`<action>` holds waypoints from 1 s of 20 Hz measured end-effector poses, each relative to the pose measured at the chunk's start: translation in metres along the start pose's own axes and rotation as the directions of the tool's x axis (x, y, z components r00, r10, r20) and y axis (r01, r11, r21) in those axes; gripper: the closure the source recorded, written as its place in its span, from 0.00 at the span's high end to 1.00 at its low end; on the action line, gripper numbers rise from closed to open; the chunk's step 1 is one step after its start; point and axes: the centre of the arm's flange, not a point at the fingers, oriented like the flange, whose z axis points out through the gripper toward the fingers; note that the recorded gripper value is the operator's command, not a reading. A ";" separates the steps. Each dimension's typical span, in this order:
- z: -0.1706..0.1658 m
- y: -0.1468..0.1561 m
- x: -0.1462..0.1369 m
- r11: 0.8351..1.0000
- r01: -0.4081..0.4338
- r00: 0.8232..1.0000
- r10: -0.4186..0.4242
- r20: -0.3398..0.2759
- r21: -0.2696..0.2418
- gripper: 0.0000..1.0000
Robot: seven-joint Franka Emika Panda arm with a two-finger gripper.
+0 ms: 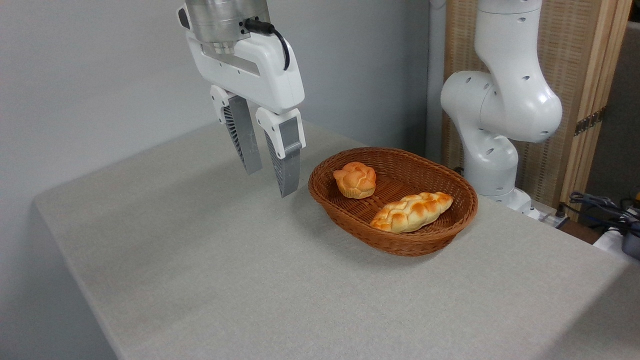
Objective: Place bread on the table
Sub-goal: 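Move the gripper over the basket toward the round bun and descend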
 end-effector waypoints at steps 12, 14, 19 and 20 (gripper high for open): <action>0.000 0.000 0.000 1.000 -0.001 1.000 0.001 -0.001 0.000 1.00; -0.001 0.001 -0.001 1.000 -0.001 1.000 0.001 -0.001 0.001 1.00; 0.008 0.033 -0.019 0.999 -0.022 0.999 0.022 0.023 -0.024 1.00; 0.009 0.048 -0.025 0.999 -0.036 0.999 0.037 0.026 -0.028 1.00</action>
